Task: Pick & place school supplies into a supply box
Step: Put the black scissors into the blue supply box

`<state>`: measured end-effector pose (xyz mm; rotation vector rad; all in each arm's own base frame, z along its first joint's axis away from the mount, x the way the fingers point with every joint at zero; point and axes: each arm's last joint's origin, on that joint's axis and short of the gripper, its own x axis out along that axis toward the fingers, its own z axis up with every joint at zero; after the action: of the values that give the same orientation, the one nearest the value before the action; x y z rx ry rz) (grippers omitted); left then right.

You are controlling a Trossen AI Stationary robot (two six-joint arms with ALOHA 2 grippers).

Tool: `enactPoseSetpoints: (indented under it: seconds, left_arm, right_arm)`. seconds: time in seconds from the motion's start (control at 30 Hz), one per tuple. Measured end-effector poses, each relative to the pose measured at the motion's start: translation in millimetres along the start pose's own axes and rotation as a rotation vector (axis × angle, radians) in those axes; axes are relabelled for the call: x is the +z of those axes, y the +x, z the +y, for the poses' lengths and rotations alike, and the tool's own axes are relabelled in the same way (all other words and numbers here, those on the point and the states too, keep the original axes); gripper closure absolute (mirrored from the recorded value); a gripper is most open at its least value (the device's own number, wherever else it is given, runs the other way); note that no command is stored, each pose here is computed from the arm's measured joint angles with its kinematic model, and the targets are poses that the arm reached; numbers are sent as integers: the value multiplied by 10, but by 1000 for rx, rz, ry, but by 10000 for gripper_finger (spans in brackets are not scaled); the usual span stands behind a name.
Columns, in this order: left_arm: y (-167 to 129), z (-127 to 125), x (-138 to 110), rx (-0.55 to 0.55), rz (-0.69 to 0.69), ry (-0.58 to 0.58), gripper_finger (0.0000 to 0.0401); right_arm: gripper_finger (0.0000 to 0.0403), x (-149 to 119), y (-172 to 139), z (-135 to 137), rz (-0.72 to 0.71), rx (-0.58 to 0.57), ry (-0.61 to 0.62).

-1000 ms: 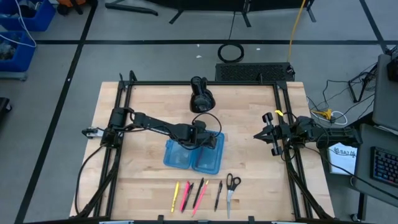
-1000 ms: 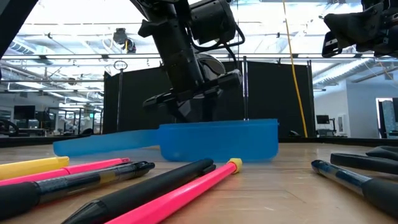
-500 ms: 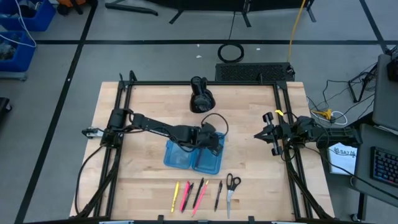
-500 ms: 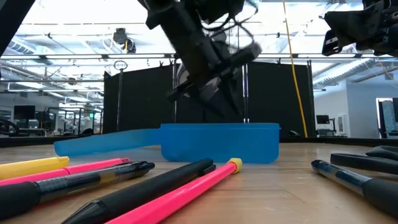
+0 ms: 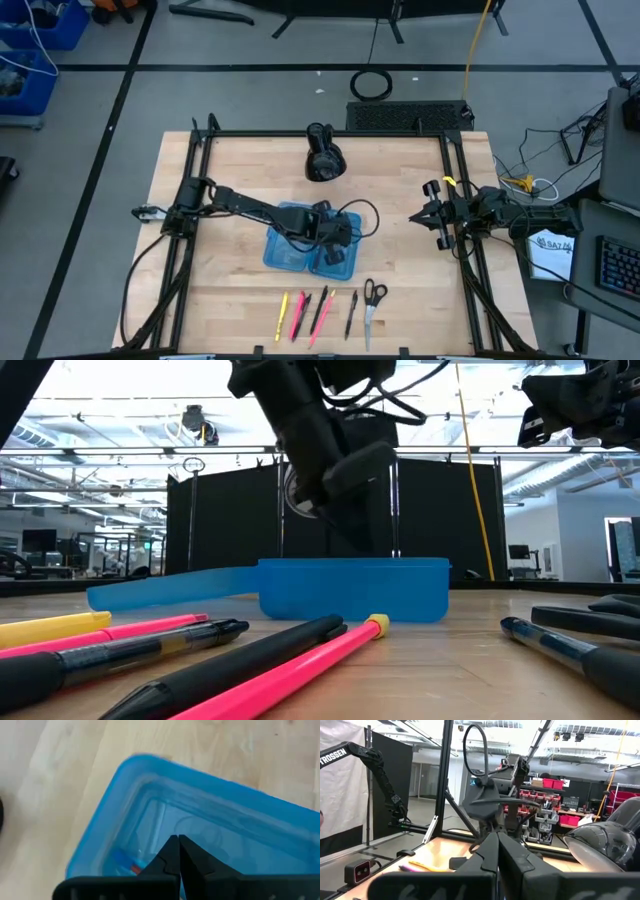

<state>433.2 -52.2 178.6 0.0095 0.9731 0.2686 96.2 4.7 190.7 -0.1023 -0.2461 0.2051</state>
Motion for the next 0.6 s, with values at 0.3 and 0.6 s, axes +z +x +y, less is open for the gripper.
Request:
enactPoseSetpoints:
  seconds: [0.3,0.6]
  left_arm:
    - [424,92,-157,-55,123,74,399]
    - [489,106,-116,12,154,91,400]
  right_arm:
    - [403,13,0,-1,-13,-3,4]
    - [403,9,2,-1,-9,-1,5]
